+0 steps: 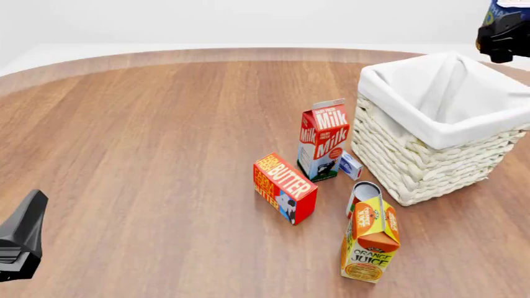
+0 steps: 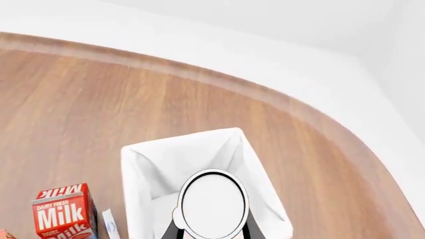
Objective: Pick up the alphabet soup, and put it in the basket.
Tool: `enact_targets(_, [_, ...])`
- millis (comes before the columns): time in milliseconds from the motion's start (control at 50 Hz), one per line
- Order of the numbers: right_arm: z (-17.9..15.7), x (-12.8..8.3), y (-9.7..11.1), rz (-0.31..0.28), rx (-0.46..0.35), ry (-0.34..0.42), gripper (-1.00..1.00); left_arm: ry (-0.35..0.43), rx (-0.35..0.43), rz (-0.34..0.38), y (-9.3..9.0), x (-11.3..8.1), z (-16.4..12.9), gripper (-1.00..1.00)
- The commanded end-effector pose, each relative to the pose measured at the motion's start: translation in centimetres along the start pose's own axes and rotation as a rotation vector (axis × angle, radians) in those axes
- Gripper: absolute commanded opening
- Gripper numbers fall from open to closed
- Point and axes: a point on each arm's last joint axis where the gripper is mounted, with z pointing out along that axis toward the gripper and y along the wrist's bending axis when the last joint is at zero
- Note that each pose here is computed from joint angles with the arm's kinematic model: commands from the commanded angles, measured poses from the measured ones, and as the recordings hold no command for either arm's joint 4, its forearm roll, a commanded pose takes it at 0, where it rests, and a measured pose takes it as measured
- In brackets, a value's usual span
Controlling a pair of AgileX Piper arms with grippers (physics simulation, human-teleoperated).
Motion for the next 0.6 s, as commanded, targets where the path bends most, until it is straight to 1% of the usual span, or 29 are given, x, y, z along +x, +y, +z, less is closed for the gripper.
enact_targets(20, [1.6, -0.4, 0.0, 0.012, -0.007, 0.014, -1.0, 0.0, 0.0, 0.0, 0.0, 0.0, 0.0, 1.0])
enact_targets(200, [2.8, -0.7, -0.3, 0.004, -0.005, 0.034, -1.0, 0.0, 0.0, 0.0, 0.0, 0.0, 0.0, 1.0])
enact_targets(360, [4.2, -0.6, 0.0, -0.005, -0.019, 0.055, -1.0, 0.0, 0.0, 0.0, 0.0, 0.0, 0.0, 1.0])
enact_targets(600, [4.9, -0.8, -0.1, -0.008, -0.021, 0.076, -1.0, 0.0, 0.0, 0.0, 0.0, 0.0, 0.0, 1.0])
